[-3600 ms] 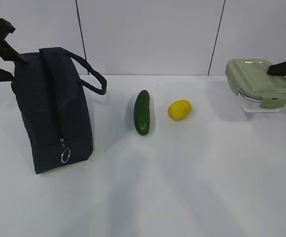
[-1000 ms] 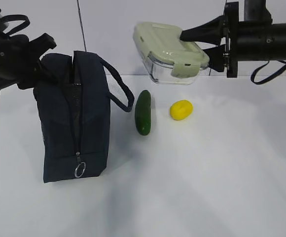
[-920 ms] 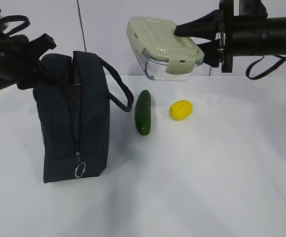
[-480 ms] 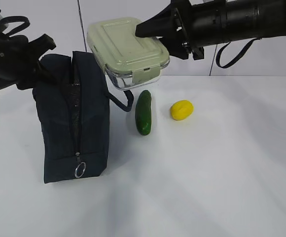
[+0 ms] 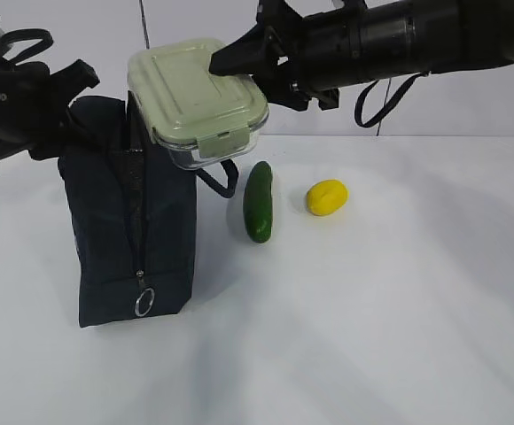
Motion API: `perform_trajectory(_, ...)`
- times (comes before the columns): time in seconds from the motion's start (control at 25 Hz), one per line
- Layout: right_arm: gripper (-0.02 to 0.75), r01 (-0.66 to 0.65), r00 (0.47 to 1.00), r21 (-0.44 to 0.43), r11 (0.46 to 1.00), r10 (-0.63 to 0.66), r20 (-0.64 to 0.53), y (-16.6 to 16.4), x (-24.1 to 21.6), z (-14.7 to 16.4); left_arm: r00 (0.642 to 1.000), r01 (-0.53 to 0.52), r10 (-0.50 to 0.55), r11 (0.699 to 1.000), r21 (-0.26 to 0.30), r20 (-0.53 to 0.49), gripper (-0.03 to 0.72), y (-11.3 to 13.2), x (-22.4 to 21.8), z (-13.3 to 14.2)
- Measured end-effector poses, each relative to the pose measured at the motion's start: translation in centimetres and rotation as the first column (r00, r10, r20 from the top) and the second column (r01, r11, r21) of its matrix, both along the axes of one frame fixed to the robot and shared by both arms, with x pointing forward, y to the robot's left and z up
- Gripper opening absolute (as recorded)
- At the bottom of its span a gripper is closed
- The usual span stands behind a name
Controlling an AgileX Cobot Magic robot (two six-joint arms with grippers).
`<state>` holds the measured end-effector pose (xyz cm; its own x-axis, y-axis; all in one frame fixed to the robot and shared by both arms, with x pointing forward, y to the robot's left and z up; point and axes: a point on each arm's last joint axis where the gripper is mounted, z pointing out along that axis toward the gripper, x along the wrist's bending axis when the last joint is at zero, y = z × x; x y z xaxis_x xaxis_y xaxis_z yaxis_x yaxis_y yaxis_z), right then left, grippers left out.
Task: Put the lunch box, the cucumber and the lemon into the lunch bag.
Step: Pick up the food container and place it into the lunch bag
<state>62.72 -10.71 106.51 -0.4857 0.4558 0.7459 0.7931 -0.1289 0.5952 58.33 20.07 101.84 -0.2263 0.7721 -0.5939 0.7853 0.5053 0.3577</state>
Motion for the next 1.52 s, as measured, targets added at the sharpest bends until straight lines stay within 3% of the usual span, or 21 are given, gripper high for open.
perform_trajectory(0.24, 0.407, 0.053, 0.998, -0.024, 0.998, -0.053, 0.035, 1.1, 0.2, 0.2, 1.000, -0.009, 0.009, 1.000, 0.000, 0.001, 0.003, 0.0, 0.0, 0.0)
perform_trajectory(0.52, 0.408, 0.051, 0.998, -0.051, 0.997, -0.049, 0.031, 3.1, 0.0, -1.0, 1.000, -0.015, 0.015, 1.000, -0.001, 0.011, 0.003, 0.0, 0.1, 0.1)
perform_trajectory(0.8, 0.412, 0.052, 0.994, -0.087, 0.995, -0.043, 0.098, 5.0, -0.3, -1.1, 1.000, -0.022, 0.022, 1.000, -0.004, 0.013, 0.003, 0.0, 0.1, 0.1)
perform_trajectory(1.24, 0.412, 0.047, 0.985, -0.207, 0.977, -0.012, 0.170, 5.0, 0.6, -2.1, 0.999, -0.027, 0.027, 0.999, -0.018, 0.026, 0.003, 0.0, -0.1, 0.7)
perform_trajectory(1.52, 0.412, 0.043, 0.986, -0.258, 0.965, 0.000, 0.166, 5.1, 1.0, -3.6, 0.999, 0.018, -0.017, 0.999, -0.032, 0.043, 0.003, -1.9, -0.8, 1.3)
